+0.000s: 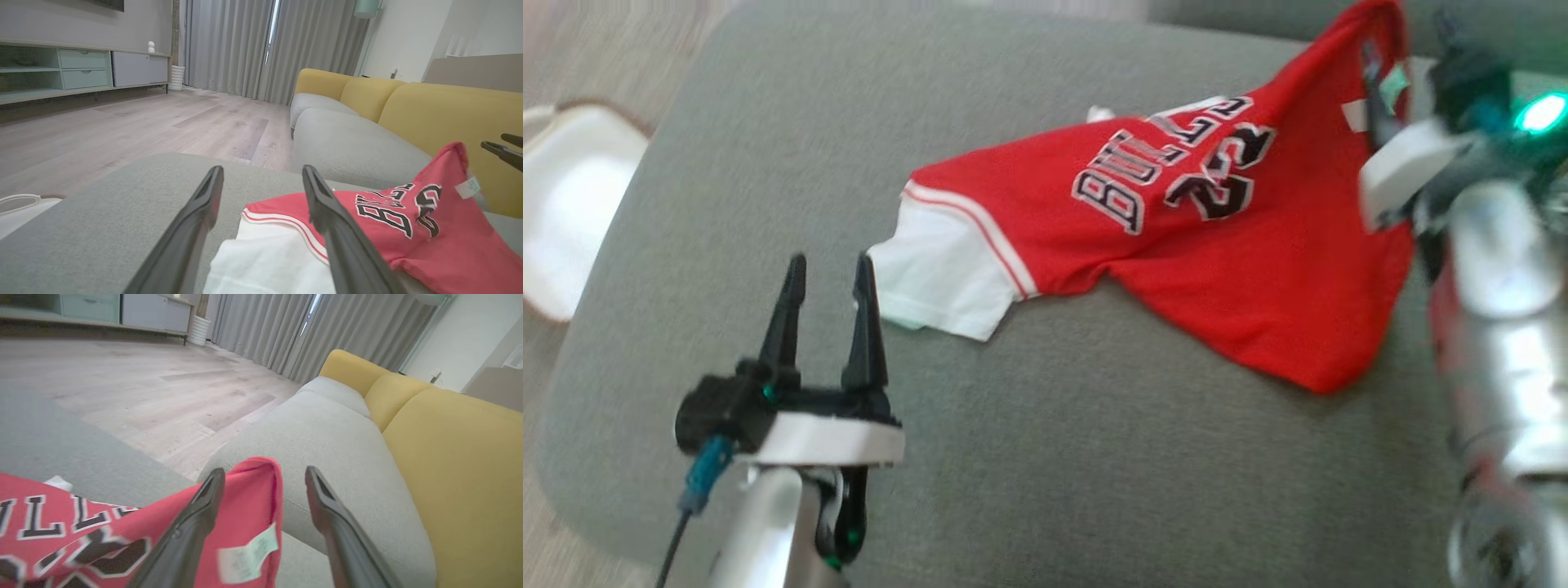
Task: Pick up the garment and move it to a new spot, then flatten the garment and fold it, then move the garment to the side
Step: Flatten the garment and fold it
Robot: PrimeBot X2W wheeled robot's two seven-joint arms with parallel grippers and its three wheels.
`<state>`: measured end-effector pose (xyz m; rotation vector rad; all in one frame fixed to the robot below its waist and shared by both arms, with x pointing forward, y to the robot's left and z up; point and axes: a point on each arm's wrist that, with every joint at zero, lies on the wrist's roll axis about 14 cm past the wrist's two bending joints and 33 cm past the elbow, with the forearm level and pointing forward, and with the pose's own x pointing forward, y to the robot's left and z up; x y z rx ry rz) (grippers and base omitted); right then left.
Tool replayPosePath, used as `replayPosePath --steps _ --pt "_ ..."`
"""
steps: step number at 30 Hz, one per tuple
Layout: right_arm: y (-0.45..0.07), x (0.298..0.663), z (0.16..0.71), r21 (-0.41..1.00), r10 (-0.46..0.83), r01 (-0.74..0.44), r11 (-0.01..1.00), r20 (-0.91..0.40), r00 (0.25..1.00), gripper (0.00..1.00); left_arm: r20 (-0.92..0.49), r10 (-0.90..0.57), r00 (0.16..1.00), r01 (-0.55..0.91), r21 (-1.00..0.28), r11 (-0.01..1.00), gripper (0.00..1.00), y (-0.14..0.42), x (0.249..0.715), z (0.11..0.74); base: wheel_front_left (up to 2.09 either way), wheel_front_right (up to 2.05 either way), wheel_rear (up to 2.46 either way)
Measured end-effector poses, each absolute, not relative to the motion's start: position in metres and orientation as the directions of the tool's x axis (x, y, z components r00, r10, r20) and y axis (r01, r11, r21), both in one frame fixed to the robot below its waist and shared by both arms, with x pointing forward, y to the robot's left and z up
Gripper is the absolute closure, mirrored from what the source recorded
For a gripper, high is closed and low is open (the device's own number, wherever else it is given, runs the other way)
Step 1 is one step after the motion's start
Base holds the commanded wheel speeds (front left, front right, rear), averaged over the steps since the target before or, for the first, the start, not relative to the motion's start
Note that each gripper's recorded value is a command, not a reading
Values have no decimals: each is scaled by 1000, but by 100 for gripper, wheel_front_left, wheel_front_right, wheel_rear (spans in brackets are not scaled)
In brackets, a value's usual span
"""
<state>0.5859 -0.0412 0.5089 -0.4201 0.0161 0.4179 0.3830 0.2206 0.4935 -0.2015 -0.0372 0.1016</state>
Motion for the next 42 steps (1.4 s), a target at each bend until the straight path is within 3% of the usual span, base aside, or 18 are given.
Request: replayPosePath --steps 9,15,21,25,42 --pt "-84 522 526 -242 305 -290 926 29 952 0 46 53 998 -42 -214 976 0 201 373 498 0 0 0" --pt "-105 456 497 -107 272 -270 957 -3 962 0 61 22 998 -9 -216 976 0 188 368 502 0 0 0" --pt "-123 414 488 -2 226 -226 974 -3 974 0 57 5 998 8 -220 975 0 181 362 500 0 0 0" --pt "-129 378 455 57 211 -206 977 -91 973 0 50 -20 999 30 -213 977 0 173 362 497 0 0 0" --pt "-122 385 450 88 225 -216 972 -102 969 0 20 -9 1000 13 -209 978 0 178 363 487 0 0 0"
